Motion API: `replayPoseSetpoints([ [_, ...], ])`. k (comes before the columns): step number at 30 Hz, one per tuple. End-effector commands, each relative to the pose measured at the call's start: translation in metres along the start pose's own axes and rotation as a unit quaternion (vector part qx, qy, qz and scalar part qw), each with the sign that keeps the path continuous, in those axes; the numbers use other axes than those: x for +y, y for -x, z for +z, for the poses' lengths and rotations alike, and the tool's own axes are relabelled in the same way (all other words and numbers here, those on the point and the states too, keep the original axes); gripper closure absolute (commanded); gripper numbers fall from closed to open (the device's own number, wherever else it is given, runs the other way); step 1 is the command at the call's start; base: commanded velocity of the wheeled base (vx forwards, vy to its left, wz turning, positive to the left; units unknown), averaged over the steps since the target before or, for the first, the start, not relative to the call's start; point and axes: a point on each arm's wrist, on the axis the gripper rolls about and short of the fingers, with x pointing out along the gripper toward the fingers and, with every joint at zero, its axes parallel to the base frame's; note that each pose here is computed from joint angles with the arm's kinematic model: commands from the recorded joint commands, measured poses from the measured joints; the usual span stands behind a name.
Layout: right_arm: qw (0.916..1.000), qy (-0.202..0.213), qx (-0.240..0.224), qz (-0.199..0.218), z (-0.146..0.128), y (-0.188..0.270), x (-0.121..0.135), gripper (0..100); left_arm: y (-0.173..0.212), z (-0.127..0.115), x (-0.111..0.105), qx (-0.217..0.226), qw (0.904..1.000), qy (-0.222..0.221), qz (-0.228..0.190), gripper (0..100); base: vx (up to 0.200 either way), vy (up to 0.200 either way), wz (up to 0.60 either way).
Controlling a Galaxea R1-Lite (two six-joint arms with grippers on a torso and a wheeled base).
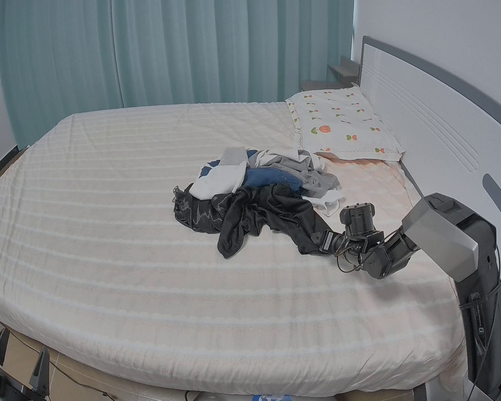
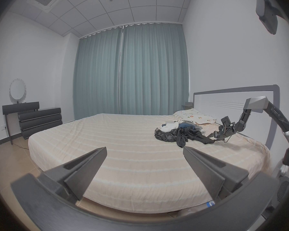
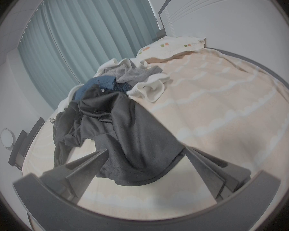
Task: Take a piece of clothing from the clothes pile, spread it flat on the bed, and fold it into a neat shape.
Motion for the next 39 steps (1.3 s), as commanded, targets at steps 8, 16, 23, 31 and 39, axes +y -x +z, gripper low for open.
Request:
replayPoseSetpoints([
  [8, 0.9998, -0.018, 0.01, 0.007, -0.006, -0.031, 0.021, 0, 0.0, -0.005, 0.0, 0.001, 1.0, 0.005, 0.003, 0, 0.0, 0.0, 0.0],
  [16, 0.9998, -0.014, 0.011, 0.01, -0.011, -0.039, 0.027, 100, 0.0, -0.005, 0.0, 0.001, 0.9999, 0.009, 0.005, 0, 0.0, 0.0, 0.0],
  [23, 0.9997, -0.016, 0.005, 0.02, -0.006, -0.033, 0.036, 100, 0.0, -0.005, 0.0, 0.001, 0.9999, 0.011, 0.008, 0, 0.0, 0.0, 0.0],
  [31, 0.9925, -0.117, 0.006, 0.034, 0.016, 0.008, 0.043, 100, 0.0, -0.005, 0.0, 0.0, 0.9999, 0.012, 0.008, 0, 0.0, 0.0, 0.0],
  [39, 0.9879, -0.119, 0.048, 0.088, -0.002, 0.1, 0.028, 100, 0.0, -0.005, 0.0, 0.0, 0.9999, 0.013, 0.008, 0, 0.0, 0.0, 0.0],
])
